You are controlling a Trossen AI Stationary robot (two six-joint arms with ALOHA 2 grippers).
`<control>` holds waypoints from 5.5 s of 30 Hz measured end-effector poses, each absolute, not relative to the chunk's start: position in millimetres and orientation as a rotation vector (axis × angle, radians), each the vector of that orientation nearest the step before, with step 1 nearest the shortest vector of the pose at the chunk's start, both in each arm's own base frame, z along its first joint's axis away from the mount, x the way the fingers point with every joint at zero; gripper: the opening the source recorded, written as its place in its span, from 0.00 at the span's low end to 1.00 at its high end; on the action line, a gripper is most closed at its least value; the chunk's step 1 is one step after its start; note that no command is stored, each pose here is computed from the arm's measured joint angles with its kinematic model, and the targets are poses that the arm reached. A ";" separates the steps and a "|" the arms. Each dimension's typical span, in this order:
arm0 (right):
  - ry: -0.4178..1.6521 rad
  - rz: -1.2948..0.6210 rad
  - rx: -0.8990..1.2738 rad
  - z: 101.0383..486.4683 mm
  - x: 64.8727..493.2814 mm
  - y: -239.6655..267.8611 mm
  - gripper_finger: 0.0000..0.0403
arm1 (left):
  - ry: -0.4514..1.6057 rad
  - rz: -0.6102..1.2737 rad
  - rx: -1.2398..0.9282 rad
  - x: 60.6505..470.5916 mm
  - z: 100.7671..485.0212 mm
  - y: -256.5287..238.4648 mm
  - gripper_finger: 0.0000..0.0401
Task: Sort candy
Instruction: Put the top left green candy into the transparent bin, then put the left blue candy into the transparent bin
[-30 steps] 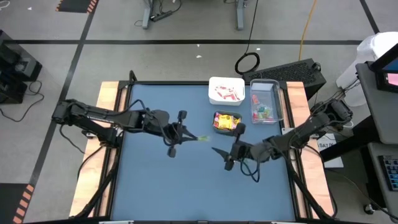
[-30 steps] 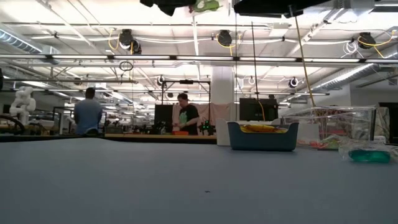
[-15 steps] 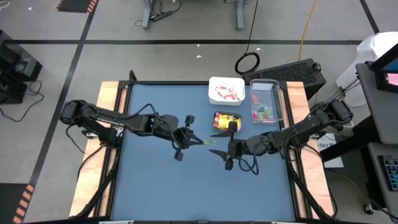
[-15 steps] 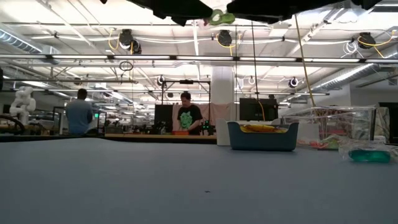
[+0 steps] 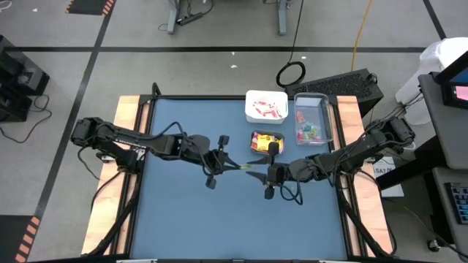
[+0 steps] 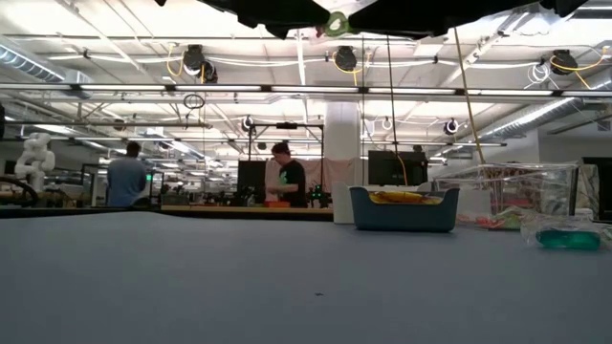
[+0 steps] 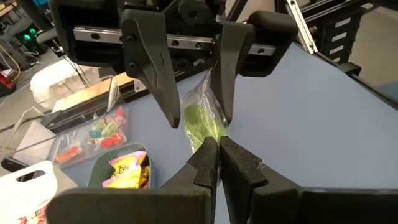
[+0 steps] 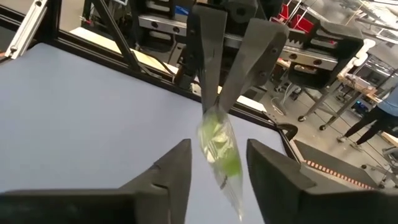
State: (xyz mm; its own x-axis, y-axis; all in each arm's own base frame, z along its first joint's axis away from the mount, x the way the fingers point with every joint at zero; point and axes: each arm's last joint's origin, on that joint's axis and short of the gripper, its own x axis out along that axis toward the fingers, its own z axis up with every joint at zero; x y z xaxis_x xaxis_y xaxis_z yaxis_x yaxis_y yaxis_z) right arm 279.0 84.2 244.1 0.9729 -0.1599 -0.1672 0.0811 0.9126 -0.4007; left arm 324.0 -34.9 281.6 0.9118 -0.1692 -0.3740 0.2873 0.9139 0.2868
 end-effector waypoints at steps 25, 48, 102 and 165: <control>0.229 -0.128 -0.376 241.0 278.5 83.6 0.13 | 0.357 -0.158 0.212 323.3 283.1 -42.8 0.41; 0.191 -0.657 -0.206 301.4 201.1 49.7 0.13 | 0.530 -0.158 0.119 285.3 275.8 -81.6 0.62; 0.809 -0.880 0.364 245.1 154.2 -36.0 0.52 | 0.543 -0.130 0.117 283.7 258.3 -74.1 0.62; 1.209 -0.322 0.127 139.8 192.8 135.5 0.39 | 0.500 -0.168 0.134 305.1 240.2 -84.2 0.62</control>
State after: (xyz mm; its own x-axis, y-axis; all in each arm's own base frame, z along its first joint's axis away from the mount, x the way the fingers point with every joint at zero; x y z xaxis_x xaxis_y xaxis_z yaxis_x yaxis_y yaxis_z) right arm 192.8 135.5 139.8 0.3154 -0.1766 -0.9324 0.3104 0.9477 -0.0745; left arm 305.1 -84.2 240.2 0.8644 -0.1272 -0.4864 0.1925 0.9775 0.0864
